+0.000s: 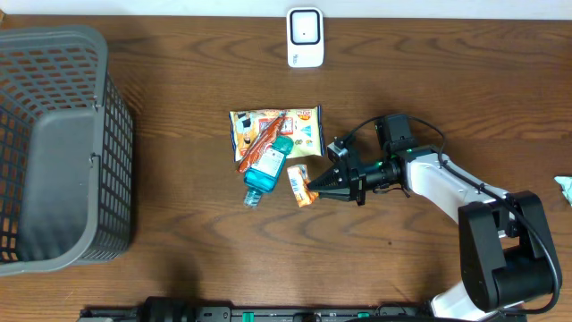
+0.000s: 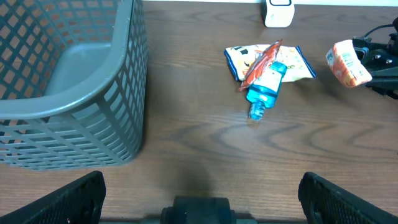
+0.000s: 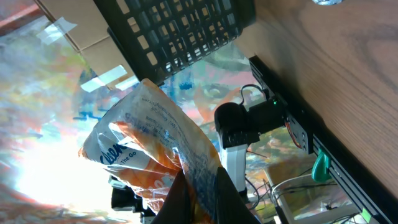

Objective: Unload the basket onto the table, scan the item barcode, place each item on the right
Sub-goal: 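Lift the tissue pack and move it rightward, then carry the orange tissue pack up to the white scanner, then carry the tissue pack to the right table edge and release it, then move the right gripper over the pile onto the Listerine bottle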

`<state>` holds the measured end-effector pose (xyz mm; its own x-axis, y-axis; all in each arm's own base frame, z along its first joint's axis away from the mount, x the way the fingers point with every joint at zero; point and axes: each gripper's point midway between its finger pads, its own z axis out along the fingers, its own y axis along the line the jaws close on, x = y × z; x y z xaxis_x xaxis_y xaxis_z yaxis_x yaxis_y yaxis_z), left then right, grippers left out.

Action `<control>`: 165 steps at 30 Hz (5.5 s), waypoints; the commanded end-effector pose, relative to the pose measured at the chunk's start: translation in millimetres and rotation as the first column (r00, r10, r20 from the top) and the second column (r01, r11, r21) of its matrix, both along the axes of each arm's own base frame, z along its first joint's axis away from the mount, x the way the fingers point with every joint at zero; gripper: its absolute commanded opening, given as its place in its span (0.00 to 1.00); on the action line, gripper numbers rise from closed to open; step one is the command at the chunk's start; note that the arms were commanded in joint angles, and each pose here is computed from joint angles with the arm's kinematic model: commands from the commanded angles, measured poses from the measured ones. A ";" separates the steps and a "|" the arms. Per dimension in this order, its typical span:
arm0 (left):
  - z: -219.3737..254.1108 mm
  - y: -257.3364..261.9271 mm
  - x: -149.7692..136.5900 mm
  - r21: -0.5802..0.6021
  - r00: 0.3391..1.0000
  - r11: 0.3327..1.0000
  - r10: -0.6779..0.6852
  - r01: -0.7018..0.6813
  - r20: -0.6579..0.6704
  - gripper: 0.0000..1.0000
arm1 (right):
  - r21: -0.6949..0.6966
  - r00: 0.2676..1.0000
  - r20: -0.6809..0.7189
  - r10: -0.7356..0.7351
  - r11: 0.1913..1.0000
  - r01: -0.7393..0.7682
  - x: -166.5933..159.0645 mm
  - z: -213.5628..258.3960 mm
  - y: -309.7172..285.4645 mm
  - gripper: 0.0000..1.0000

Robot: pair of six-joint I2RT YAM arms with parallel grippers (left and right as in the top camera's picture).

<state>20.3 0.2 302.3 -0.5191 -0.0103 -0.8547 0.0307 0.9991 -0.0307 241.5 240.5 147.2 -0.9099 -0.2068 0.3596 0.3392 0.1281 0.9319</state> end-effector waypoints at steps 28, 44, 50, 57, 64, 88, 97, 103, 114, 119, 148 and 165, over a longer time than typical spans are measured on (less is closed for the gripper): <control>-16.0 -0.2 -9.3 0.001 0.997 1.000 0.002 -0.002 -0.082 0.99 | -0.387 0.825 0.565 0.011 0.886 0.254 50.4 -23.3 -25.4 0.01; -16.0 -0.2 -9.3 0.001 0.997 1.000 0.002 -0.002 -0.082 0.99 | -0.328 0.355 0.934 0.040 0.492 0.807 183.2 32.2 -83.8 0.01; -16.0 -0.2 -9.3 0.001 0.997 1.000 0.002 -0.002 -0.082 0.99 | -0.298 0.296 0.951 0.085 0.499 0.814 251.0 37.8 -58.6 0.01; -16.0 -0.2 -9.3 0.001 0.997 1.000 0.002 -0.002 -0.082 0.99 | -0.318 0.233 0.941 0.246 0.401 0.859 329.0 39.1 -34.7 0.01; -16.0 -0.2 -9.3 0.001 0.997 1.000 0.002 -0.002 -0.082 0.99 | -0.322 0.191 0.873 0.449 0.237 0.917 378.5 19.2 -19.4 0.01; -16.0 -0.2 -9.3 0.001 0.997 1.000 0.002 -0.002 -0.082 0.99 | -0.210 0.439 0.651 0.619 -0.410 0.888 368.1 27.2 -123.0 0.01; -16.0 -0.2 -9.3 0.001 0.997 1.000 0.002 -0.002 -0.082 0.99 | -0.269 0.754 0.439 0.489 -0.729 0.630 321.7 10.0 -263.2 0.01; -16.0 -0.2 -9.3 0.001 0.997 1.000 0.002 -0.002 -0.082 0.99 | -0.352 0.872 0.454 0.184 -0.862 0.365 265.6 -13.8 -382.1 0.01; -16.0 -0.2 -9.3 0.001 0.997 1.000 0.002 -0.002 -0.082 0.99 | -0.659 0.888 0.389 -0.246 -0.748 0.081 180.4 -65.8 -519.3 0.01; -16.0 -0.2 -9.3 0.001 0.997 1.000 0.002 -0.002 -0.082 0.99 | -0.803 0.827 0.387 -0.408 -0.589 0.085 160.9 -91.4 -536.8 0.01; -16.0 -0.2 -9.3 0.001 0.997 1.000 0.002 -0.002 -0.082 0.99 | -0.787 0.735 0.527 -0.426 0.083 0.612 217.3 40.1 -357.5 0.99; -16.0 -0.2 -9.3 0.001 0.997 1.000 0.002 -0.002 -0.082 0.99 | -0.874 0.949 0.281 0.140 0.445 0.193 137.3 -26.3 -52.0 0.99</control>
